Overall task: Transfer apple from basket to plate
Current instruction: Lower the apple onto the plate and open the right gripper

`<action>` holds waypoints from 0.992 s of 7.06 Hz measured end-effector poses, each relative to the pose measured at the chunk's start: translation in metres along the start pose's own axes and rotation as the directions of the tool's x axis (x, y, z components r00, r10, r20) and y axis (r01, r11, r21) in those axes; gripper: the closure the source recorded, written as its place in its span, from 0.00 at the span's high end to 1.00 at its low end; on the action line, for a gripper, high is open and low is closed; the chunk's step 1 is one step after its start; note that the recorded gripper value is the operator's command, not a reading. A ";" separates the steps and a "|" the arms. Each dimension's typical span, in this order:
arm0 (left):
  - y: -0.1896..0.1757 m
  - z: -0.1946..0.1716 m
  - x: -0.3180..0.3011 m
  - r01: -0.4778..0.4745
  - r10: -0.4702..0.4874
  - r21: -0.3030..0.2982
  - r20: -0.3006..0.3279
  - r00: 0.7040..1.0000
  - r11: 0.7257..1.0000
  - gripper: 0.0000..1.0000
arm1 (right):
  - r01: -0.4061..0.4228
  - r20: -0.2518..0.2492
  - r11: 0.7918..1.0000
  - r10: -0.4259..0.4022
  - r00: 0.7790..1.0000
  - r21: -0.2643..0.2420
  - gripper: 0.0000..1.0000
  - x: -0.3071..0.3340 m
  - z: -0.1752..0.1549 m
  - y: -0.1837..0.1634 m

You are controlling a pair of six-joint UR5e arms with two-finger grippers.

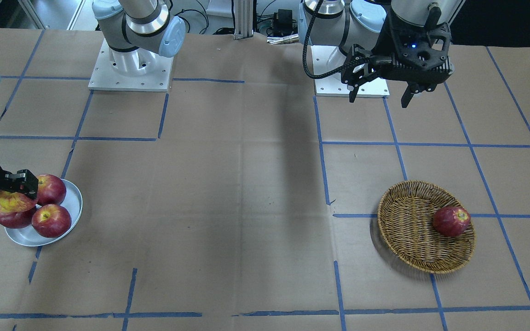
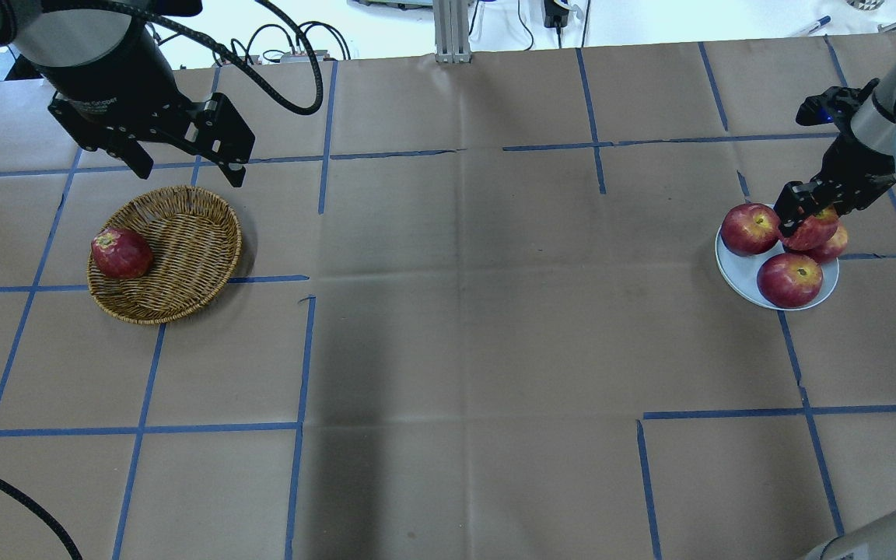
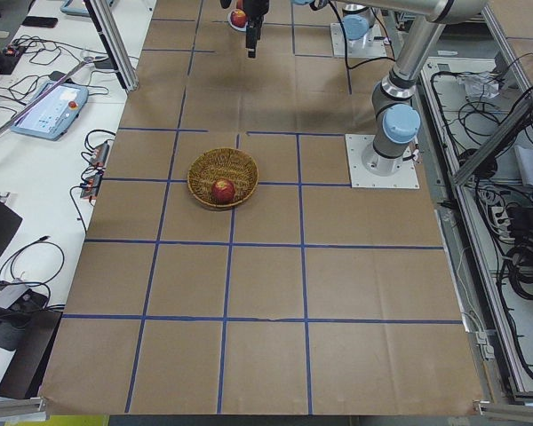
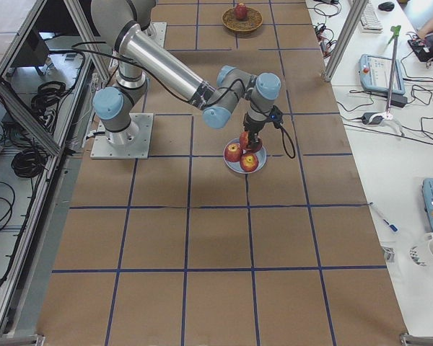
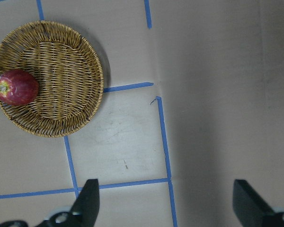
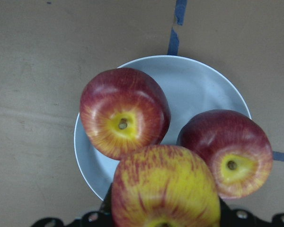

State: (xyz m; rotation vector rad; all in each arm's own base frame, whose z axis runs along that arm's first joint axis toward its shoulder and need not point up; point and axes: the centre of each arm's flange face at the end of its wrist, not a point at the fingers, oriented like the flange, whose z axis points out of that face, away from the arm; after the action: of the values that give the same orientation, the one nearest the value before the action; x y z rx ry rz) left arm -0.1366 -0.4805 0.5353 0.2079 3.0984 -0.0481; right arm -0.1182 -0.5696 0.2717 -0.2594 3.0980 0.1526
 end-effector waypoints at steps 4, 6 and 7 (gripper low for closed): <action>0.000 0.000 0.000 0.000 0.000 0.000 0.000 1.000 1.000 0.99 | -0.003 -0.001 1.000 0.003 1.000 -0.001 1.00 0.000 0.003 0.000; 0.000 0.000 0.000 0.000 0.000 0.000 0.000 1.000 1.000 0.99 | -0.003 -0.020 1.000 0.003 1.000 -0.002 1.00 0.003 0.003 -0.002; 0.000 0.000 0.000 0.000 0.000 0.000 0.000 1.000 1.000 0.99 | -0.003 -0.040 1.000 0.003 0.999 -0.007 1.00 0.006 0.001 -0.003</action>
State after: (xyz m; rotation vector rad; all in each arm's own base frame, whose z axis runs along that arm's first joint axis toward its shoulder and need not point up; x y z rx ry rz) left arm -0.1366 -0.4805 0.5353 0.2079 3.0984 -0.0481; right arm -0.1238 -0.5731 0.2697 -0.2610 3.1378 0.1601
